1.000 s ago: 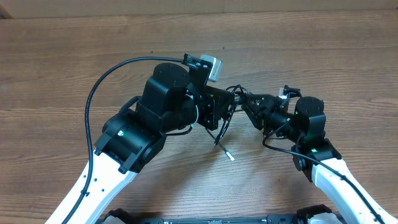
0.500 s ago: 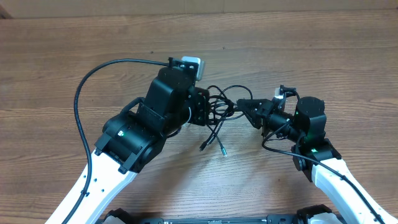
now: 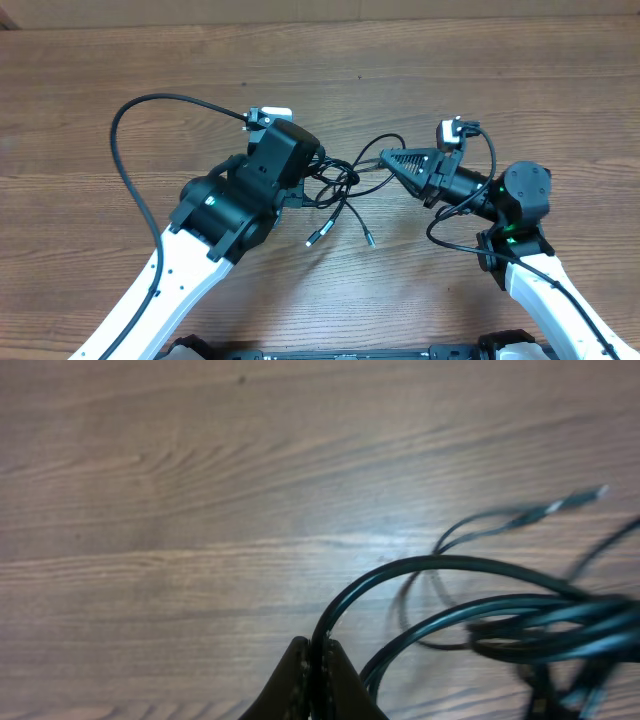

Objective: Untangle cables

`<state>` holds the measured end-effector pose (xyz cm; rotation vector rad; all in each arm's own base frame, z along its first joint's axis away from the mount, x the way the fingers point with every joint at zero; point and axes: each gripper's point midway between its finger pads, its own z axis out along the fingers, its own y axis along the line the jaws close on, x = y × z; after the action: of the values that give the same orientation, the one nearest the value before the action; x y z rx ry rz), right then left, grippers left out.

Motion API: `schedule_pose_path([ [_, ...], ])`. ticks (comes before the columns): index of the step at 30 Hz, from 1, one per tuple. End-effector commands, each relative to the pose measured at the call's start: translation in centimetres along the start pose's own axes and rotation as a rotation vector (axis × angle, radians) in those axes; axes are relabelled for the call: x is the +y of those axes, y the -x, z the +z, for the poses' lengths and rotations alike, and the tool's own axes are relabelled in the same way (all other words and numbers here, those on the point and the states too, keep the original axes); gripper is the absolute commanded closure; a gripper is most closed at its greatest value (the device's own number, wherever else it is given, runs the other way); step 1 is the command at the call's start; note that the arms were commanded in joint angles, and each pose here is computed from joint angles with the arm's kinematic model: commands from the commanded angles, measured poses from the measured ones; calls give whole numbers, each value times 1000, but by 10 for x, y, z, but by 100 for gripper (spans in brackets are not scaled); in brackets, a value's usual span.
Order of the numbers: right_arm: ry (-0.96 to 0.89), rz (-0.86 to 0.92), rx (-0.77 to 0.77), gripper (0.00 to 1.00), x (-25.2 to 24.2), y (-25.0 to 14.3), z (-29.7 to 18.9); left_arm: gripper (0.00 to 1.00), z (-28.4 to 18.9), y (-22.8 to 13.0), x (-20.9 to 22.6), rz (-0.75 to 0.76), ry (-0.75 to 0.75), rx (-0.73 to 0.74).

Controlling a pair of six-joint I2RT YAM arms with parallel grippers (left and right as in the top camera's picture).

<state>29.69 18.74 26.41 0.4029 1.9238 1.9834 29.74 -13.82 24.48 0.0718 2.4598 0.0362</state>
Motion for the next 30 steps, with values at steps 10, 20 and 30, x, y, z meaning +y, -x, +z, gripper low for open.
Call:
schedule_pose_path([
  [10,185,27,-59,96,59,20,-28,96,74,-42,-40,95,-24,267],
  [20,185,27,-102,96,58,30,-33,96,89,-49,-72,125,-159,310],
  [30,126,253,-406,96,21,86,-43,95,2,10,-127,349,-514,-50],
])
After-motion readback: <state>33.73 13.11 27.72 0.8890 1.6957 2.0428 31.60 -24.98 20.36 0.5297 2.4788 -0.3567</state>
